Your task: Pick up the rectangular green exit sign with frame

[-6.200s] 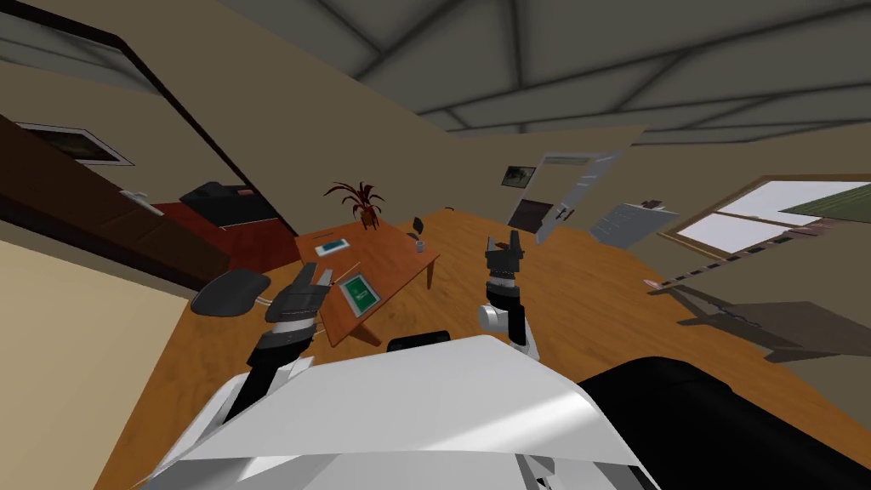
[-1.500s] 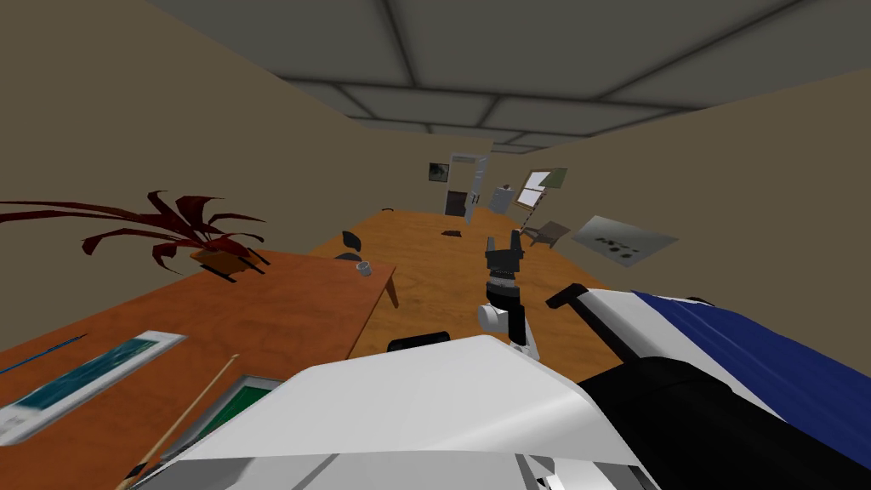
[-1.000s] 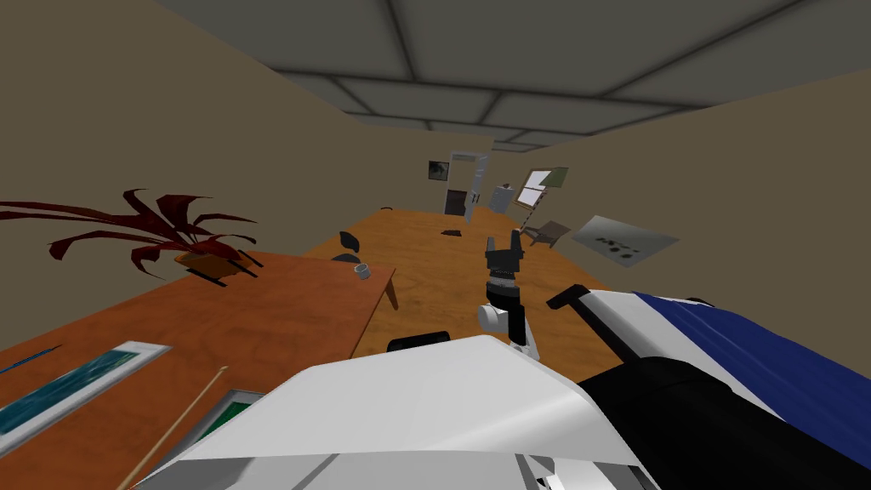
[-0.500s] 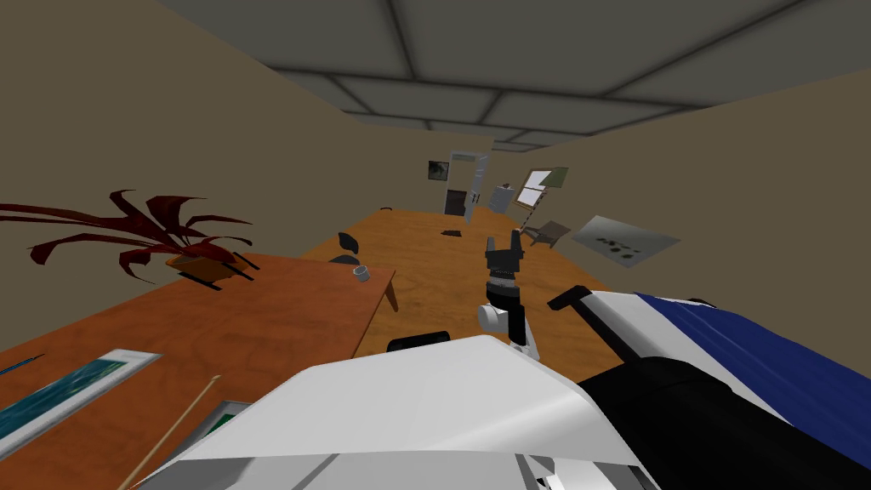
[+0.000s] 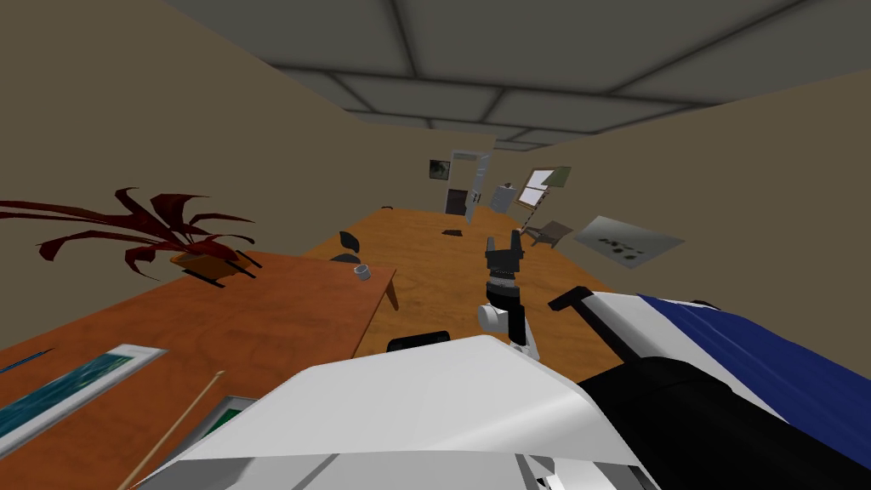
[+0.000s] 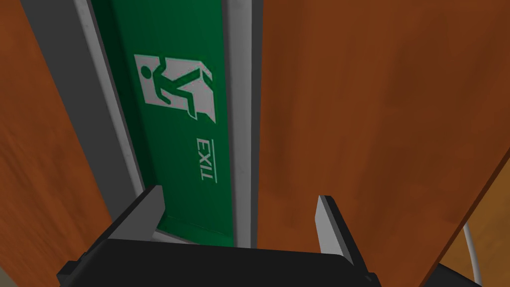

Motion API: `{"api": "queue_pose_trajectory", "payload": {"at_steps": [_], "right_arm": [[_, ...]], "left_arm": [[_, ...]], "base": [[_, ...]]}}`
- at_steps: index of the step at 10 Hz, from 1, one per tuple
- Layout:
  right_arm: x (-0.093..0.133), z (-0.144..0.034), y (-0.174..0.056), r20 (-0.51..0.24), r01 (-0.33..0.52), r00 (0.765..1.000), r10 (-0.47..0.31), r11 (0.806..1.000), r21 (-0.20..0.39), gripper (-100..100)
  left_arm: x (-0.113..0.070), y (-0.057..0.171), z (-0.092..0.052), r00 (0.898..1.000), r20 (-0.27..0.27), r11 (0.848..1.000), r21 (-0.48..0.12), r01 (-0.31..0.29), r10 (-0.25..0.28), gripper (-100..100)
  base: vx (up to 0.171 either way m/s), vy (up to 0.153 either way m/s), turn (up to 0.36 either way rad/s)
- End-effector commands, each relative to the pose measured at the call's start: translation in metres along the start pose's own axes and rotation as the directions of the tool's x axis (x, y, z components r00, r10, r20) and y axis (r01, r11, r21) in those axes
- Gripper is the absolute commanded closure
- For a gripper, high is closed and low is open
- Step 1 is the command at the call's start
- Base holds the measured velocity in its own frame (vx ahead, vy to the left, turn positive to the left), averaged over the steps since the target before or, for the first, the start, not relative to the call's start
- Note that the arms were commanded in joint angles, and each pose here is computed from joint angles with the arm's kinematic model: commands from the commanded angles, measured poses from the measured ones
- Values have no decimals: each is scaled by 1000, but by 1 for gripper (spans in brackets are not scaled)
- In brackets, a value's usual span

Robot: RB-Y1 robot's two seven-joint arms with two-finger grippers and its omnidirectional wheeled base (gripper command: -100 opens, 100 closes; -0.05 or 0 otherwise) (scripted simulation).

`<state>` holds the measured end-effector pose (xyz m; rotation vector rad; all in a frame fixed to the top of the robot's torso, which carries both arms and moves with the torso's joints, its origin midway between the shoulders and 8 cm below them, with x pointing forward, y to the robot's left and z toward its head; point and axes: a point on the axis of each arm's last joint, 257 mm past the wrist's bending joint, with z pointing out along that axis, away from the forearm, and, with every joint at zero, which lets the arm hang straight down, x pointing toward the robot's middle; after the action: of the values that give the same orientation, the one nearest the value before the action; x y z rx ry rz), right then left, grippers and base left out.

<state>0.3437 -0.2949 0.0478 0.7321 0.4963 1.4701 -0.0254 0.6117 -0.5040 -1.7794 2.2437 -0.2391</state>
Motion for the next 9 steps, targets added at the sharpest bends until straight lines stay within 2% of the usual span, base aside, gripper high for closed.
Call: {"api": "queue_pose_trajectory", "payload": {"at_steps": [1, 2, 9], "right_arm": [[0, 0, 0, 0, 0, 1000, 0, 1000, 0, 0], [0, 0, 0, 0, 0, 1000, 0, 1000, 0, 0], [0, 0, 0, 0, 0, 1000, 0, 1000, 0, 0]], "left_arm": [[-5, -9, 5, 1000, 4, 1000, 5, -2, 2, -100], [-5, -7, 5, 1000, 2, 1000, -4, -10, 10, -100], [-13, -34, 24, 1000, 0, 1000, 4, -19, 19, -100]], "base": [[-31, -1, 22], [-24, 0, 11], [-23, -3, 21]]}}
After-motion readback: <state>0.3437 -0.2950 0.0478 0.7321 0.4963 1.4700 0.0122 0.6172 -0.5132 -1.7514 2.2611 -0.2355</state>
